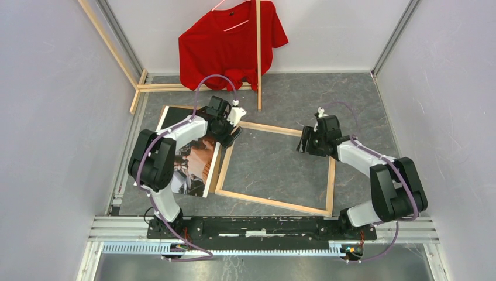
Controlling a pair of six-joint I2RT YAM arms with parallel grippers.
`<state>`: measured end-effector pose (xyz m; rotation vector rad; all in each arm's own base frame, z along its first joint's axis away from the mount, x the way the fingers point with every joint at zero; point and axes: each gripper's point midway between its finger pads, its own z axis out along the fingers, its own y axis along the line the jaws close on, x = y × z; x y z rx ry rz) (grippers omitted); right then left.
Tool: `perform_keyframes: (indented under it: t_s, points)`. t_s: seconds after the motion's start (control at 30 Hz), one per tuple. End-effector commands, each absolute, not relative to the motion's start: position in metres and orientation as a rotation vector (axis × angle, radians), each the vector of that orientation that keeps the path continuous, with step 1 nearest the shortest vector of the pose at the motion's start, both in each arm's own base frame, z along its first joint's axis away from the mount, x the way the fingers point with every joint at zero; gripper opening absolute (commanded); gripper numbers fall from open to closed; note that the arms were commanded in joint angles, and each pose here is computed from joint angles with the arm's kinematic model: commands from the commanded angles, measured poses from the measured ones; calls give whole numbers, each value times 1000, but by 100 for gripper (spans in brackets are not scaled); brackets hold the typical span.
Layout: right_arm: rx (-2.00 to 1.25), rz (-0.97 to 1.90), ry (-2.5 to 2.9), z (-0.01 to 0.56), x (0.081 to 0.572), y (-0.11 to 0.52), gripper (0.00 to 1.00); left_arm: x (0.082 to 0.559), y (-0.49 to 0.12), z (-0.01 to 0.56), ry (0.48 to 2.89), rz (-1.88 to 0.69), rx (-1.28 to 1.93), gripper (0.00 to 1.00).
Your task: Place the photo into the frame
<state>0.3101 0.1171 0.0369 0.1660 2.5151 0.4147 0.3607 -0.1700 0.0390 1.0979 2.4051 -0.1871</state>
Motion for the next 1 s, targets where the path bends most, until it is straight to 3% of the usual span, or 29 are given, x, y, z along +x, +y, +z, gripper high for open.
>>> perform_keyframes:
  t_s: [0.0,0.4,0.63,0.97]
  points:
    - [106,541,2446,60,329,159,67,342,-175,14,2423,-240,1156,79]
    - [-123,733,2499,45,304,281,68,328,-180,21,2459,-498,1086,79]
    - [-150,784,2493,52,301,300,68,312,-179,45,2460,-776,1015,85]
    - [-182,777,2541,33,292,318,68,316,-165,13,2500,-583,957,80]
